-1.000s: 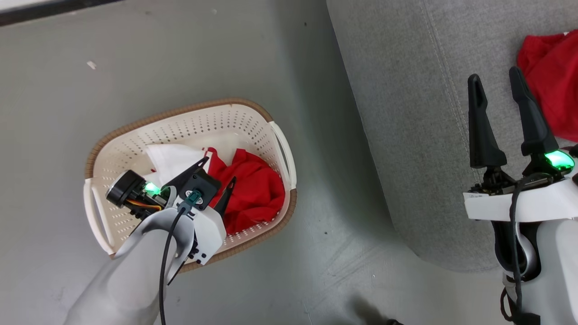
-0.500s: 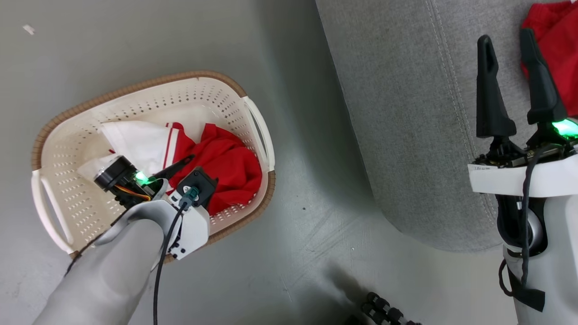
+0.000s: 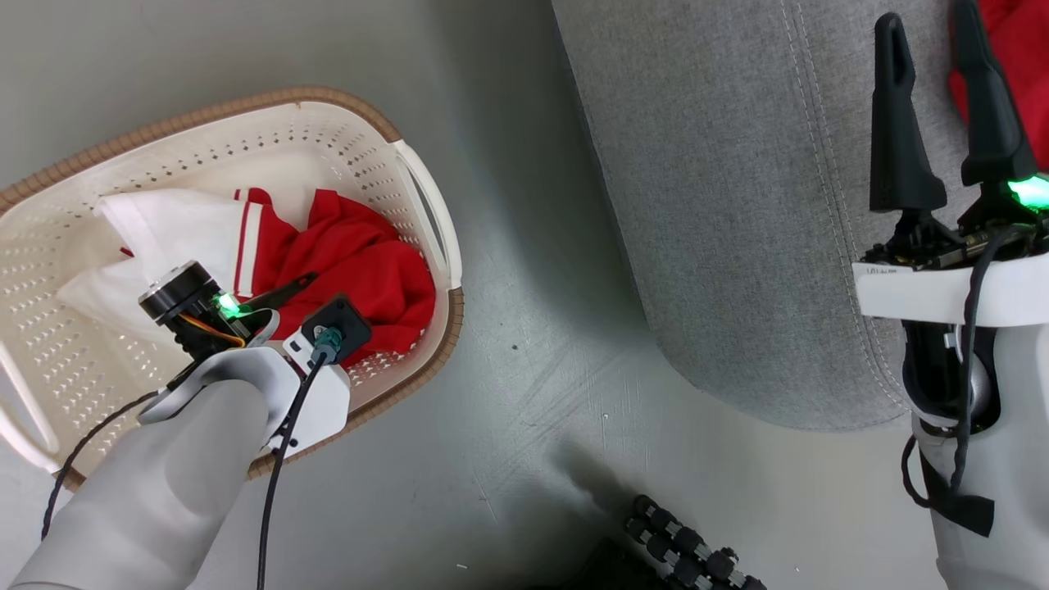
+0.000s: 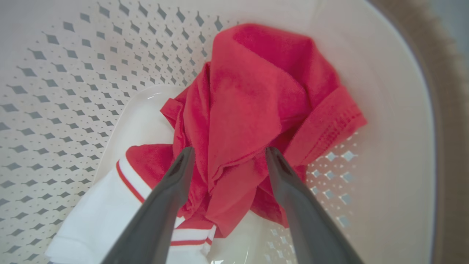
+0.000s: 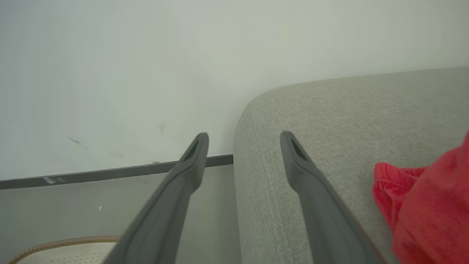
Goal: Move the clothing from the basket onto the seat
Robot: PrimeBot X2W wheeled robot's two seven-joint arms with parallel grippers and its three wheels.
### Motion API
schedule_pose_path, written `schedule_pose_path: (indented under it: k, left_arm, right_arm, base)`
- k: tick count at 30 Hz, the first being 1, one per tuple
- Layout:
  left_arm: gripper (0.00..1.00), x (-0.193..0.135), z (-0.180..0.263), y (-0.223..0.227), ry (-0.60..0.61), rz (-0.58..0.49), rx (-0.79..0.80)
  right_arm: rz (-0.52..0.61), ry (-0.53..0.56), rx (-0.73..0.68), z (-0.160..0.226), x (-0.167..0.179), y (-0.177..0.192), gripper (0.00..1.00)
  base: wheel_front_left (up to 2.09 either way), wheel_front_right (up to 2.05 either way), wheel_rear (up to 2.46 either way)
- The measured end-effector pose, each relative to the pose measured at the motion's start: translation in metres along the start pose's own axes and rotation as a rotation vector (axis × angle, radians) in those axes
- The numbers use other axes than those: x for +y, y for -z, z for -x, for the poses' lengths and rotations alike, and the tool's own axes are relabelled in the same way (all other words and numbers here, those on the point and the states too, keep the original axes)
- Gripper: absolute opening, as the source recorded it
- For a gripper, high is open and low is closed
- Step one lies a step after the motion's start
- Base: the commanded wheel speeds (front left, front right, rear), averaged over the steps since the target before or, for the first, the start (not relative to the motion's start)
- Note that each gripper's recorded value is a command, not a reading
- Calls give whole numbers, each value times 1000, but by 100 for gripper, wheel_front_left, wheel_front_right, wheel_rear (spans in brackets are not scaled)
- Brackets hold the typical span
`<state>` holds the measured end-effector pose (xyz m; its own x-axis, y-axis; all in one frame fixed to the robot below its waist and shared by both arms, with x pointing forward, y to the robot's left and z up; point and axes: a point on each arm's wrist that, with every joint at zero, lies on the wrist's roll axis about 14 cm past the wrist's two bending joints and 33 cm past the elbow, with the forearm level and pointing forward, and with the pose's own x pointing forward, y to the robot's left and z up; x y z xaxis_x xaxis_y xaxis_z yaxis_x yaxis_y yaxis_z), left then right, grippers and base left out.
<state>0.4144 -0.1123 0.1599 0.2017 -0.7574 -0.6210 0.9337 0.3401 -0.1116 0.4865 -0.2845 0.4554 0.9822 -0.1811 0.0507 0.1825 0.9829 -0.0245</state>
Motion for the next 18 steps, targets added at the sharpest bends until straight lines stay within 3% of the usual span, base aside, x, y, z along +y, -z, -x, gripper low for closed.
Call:
schedule_pose_path:
  k: [10,11,14,18]
  left_arm:
    - [100,-3,-18,17,37,-4,31]
    - [56,-2,-20,17,37,-1,31]
    - [0,0,-24,15,34,10,18]
    - [0,6,-28,8,19,44,-22]
  right_arm:
    - [11,4,18,-6,-3,11,100]
    - [13,5,22,-6,-4,13,100]
    - [11,5,24,-9,-4,15,100]
    - [1,-12,11,-16,1,14,100]
  base:
    - [0,0,0]
    - [0,0,0]
    - [0,0,0]
    - [0,0,0]
